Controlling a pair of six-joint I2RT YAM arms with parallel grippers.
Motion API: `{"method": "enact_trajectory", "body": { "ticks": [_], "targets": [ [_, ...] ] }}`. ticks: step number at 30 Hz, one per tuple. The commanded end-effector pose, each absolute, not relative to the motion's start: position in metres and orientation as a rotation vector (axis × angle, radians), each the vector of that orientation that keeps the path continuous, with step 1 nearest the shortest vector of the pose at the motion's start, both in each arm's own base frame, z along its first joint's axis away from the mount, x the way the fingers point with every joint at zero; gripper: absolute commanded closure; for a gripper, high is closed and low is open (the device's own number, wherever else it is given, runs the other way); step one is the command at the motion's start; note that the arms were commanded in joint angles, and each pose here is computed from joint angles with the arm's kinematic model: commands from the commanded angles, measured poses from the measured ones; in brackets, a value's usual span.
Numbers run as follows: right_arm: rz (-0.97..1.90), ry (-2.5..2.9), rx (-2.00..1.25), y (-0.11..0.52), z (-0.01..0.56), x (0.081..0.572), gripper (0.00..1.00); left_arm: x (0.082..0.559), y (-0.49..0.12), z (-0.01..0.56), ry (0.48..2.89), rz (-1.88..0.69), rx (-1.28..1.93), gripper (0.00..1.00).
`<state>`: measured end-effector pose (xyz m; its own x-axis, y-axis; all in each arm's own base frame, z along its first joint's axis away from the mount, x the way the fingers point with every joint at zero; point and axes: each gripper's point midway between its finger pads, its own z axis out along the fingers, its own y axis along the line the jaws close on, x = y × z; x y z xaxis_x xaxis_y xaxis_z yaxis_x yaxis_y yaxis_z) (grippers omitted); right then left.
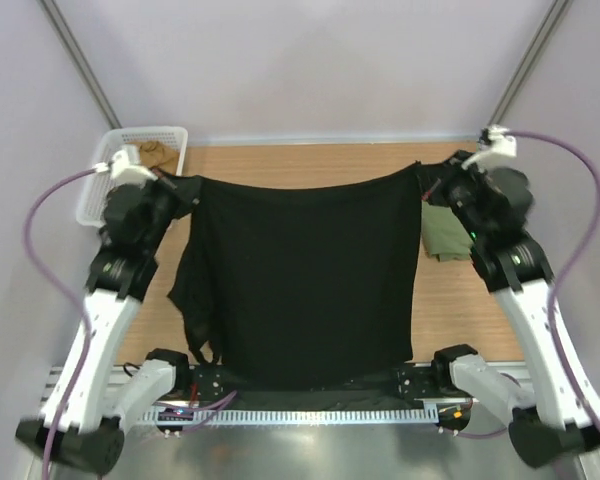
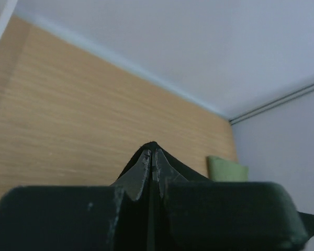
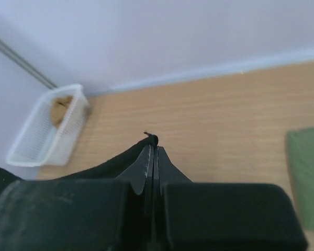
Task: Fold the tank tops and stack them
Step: Flatten the tank top out
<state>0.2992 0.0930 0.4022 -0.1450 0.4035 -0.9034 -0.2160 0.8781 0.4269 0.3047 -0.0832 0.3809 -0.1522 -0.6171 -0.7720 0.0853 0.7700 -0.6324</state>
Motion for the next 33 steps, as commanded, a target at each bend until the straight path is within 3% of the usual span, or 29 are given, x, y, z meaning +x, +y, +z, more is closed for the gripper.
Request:
{"method": "enact_trajectory", "body": {
  "ticks": [1, 3, 4, 5, 8, 10, 11, 12, 13, 16, 20, 26, 28, 29, 33],
  "targets": [
    [0.374, 1.804, 0.279, 0.079, 0.333, 0.354, 0.99, 0.354, -0.091, 0.331, 1.686, -0.651, -0.529, 1.0],
    [0.391, 1.803, 0.319, 0.081, 0.313, 0.394, 0.99, 0.402, -0.094, 0.279, 1.759, -0.596, -0.607, 1.0],
    [0.385, 1.842, 0.336, 0.083, 0.297, 0.402, 0.99, 0.405, -0.094, 0.288, 1.725, -0.61, -0.599, 1.0],
    [0.384, 1.81, 0.371, 0.078, 0.301, 0.417, 0.99, 0.425, -0.093, 0.251, 1.796, -0.556, -0.643, 1.0],
    [0.35, 1.825, 0.483, 0.068, 0.264, 0.466, 0.98, 0.471, -0.099, 0.234, 1.808, -0.523, -0.651, 1.0],
    [0.319, 1.86, 0.575, 0.052, 0.224, 0.497, 0.84, 0.514, -0.109, 0.202, 1.858, -0.515, -0.652, 0.76],
    [0.317, 1.8, 0.595, 0.045, 0.238, 0.517, 0.51, 0.53, -0.114, 0.188, 1.888, -0.523, -0.648, 0.57],
    [0.305, 1.796, 0.627, 0.034, 0.234, 0.53, 0.38, 0.555, -0.126, 0.172, 1.944, -0.551, -0.638, 0.27],
    [0.285, 1.857, 0.65, 0.031, 0.204, 0.547, 0.31, 0.566, -0.131, 0.158, 2.0, -0.555, -0.646, 0.19],
    [0.283, 1.931, 0.627, 0.034, 0.214, 0.563, 0.27, 0.583, -0.146, 0.165, 2.082, -0.599, -0.607, 0.17],
    [0.374, 1.912, 0.6, 0.045, 0.221, 0.537, 0.29, 0.563, -0.138, 0.198, 1.995, -0.576, -0.597, 0.18],
    [0.486, 2.046, 0.601, 0.063, 0.191, 0.471, 0.44, 0.483, -0.124, 0.211, 2.073, -0.545, -0.563, 0.26],
    [0.519, 2.036, 0.581, 0.067, 0.2, 0.449, 0.46, 0.45, -0.117, 0.189, 2.147, -0.511, -0.571, 0.28],
    [0.506, 2.088, 0.597, 0.067, 0.182, 0.431, 0.47, 0.434, -0.116, 0.203, 2.123, -0.52, -0.549, 0.29],
    [0.459, 2.168, 0.582, 0.064, 0.159, 0.382, 0.54, 0.379, -0.106, 0.168, 2.228, -0.466, -0.536, 0.33]
  ]
}}
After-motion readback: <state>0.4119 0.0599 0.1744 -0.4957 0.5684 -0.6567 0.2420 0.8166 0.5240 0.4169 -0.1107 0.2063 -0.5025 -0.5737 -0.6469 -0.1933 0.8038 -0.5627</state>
